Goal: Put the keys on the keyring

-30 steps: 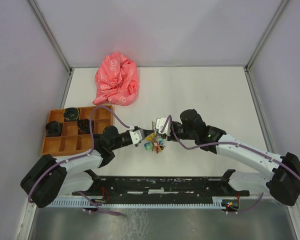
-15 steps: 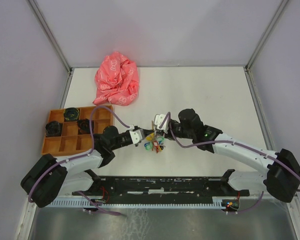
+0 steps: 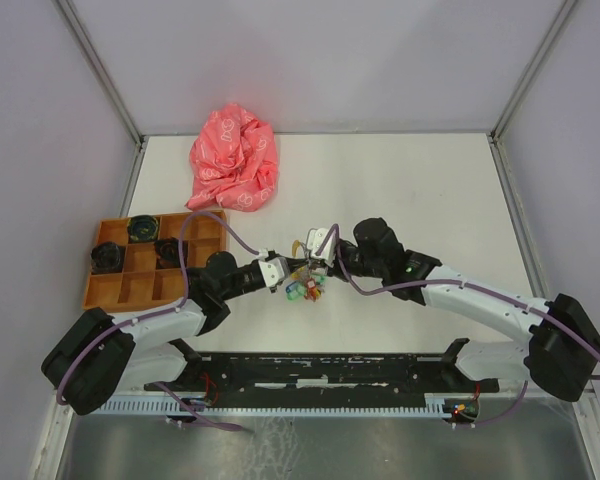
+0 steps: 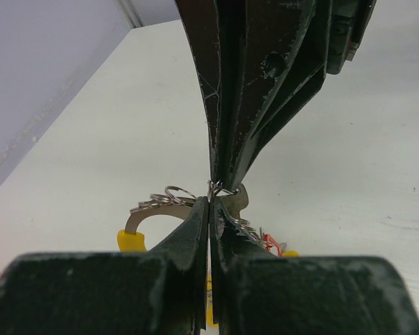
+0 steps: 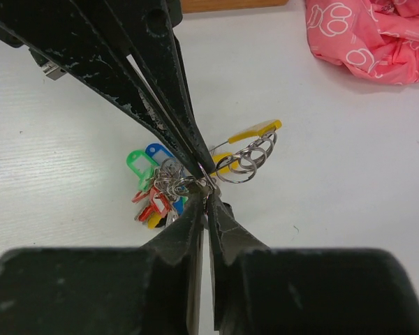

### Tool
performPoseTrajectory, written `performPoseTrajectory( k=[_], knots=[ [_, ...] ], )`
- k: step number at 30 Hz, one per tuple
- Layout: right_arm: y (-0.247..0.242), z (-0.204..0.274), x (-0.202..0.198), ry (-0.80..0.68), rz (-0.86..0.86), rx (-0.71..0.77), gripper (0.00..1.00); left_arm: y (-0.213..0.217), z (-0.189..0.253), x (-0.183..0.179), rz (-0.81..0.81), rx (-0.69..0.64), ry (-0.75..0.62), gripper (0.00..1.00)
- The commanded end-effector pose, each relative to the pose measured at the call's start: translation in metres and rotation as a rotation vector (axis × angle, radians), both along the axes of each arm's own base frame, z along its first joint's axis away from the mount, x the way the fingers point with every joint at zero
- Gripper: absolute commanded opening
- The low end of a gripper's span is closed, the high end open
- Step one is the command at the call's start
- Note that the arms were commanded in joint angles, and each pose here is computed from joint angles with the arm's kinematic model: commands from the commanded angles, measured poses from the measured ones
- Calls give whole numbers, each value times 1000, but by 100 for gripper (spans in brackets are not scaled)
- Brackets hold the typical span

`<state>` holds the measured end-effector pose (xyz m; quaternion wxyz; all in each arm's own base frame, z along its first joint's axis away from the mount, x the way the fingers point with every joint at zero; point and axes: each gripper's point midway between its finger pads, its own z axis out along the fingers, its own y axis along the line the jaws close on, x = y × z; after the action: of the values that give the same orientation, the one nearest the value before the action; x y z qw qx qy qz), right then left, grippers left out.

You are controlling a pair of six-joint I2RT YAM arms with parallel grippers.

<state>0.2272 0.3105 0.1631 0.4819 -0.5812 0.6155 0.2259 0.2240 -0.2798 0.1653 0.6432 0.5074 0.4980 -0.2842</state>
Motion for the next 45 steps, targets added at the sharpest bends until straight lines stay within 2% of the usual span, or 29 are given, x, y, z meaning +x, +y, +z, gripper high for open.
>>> performPoseTrajectory(
  k=[1, 4, 7, 19, 25, 30, 31, 36, 45],
  knots=[
    [2, 4, 5, -8, -12, 4, 8, -3, 38, 3, 9, -109, -76, 3],
    [1, 13, 8, -35, -18, 0, 1, -2, 33, 7, 24, -93, -69, 3],
    [2, 23, 8, -47, -7, -2, 1, -1, 35, 10, 47, -110, -60, 3],
    [16, 9, 10, -44, 13, 35, 1, 4, 69, 6, 64, -396, -11, 3],
    [21, 9, 8, -36, 24, 48, 1, 5, 69, 6, 76, -430, -19, 3],
    [15, 24, 12, -59, -32, 86, 1, 8, 59, 12, 117, -384, -23, 3],
    [14, 31, 14, -64, -51, 100, 3, 9, 58, 14, 129, -381, -24, 3],
    [4, 54, 15, -50, -137, 183, 27, 14, 55, 21, 182, -372, -12, 3],
    [-8, 45, 11, 151, -313, 341, 49, 19, 58, 24, 218, -415, 37, 3]
  ],
)
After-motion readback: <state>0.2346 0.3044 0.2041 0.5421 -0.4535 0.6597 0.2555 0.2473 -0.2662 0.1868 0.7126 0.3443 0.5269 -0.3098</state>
